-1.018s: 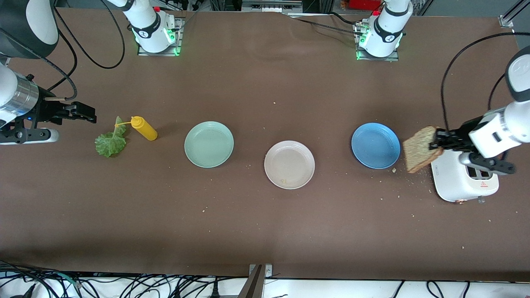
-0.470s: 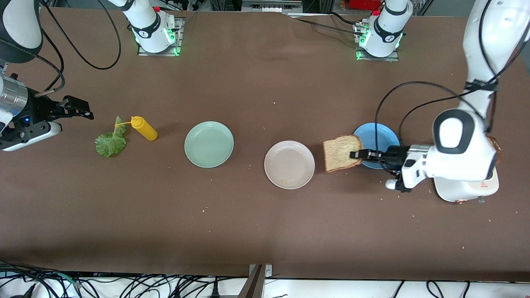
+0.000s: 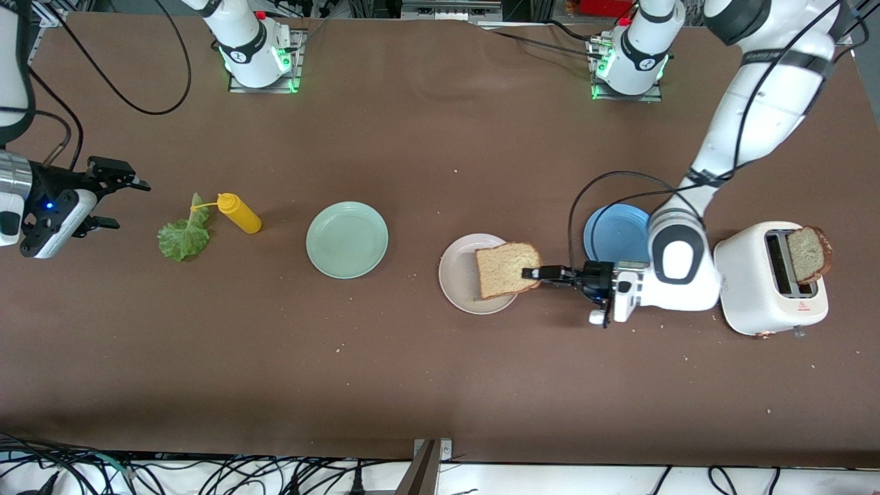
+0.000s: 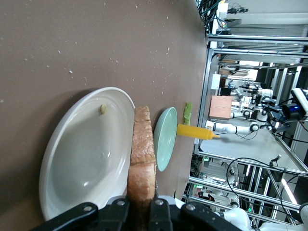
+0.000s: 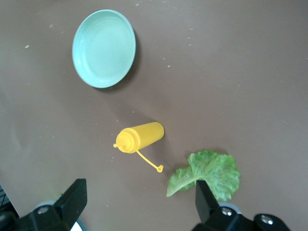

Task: Make sandwich in beige plate with both arms
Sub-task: 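Lower the bread onto the beige plate while the right gripper grasps the mustard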

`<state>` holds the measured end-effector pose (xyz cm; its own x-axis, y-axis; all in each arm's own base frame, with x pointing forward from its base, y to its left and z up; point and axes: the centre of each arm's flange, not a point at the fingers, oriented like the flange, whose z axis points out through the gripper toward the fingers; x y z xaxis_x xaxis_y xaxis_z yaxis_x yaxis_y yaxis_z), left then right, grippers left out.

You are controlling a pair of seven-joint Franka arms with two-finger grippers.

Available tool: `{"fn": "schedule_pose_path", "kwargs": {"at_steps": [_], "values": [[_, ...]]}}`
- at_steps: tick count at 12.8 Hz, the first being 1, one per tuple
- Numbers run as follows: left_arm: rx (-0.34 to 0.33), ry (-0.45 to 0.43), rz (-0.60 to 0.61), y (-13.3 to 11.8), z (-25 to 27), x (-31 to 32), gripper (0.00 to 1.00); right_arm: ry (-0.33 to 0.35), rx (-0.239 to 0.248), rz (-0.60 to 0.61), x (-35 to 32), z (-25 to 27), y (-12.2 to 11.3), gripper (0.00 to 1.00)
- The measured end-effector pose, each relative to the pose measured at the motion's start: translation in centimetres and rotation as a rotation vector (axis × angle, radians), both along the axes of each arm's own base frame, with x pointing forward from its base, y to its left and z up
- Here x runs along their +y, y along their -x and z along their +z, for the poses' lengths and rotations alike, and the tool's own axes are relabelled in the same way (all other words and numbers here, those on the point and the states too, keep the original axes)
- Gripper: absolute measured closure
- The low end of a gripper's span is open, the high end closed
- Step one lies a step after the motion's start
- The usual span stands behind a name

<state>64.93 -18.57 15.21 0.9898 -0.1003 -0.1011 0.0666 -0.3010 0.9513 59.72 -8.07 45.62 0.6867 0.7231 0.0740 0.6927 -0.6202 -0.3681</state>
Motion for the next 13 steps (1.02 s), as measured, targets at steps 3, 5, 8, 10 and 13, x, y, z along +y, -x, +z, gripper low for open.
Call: {"fn": "schedule_pose_path", "kwargs": {"at_steps": [3, 5, 8, 10, 13], "values": [[-0.036, 0.063, 0.014, 1.3, -3.1, -2.8, 0.91, -0.136, -0.052, 0.066, -3.8, -4.1, 0.8, 0.00], [-0.047, 0.064, 0.014, 1.1, -3.0, -2.7, 0.75, -0.276, -0.103, 0.097, -5.9, -7.5, 1.3, 0.00], [-0.062, 0.065, 0.022, 0.5, -2.5, -2.3, 0.41, -0.448, -0.135, 0.125, -8.9, -15.3, 3.2, 0.00], [-0.065, 0.065, 0.022, 0.5, -2.5, -2.3, 0.18, -0.534, -0.160, 0.149, -9.7, -19.5, 4.6, 0.00], [-0.147, 0.014, -0.033, -0.5, -0.3, -1.6, 0.00, -0.621, -0.192, 0.187, -10.2, -24.0, 6.3, 0.00]]}}
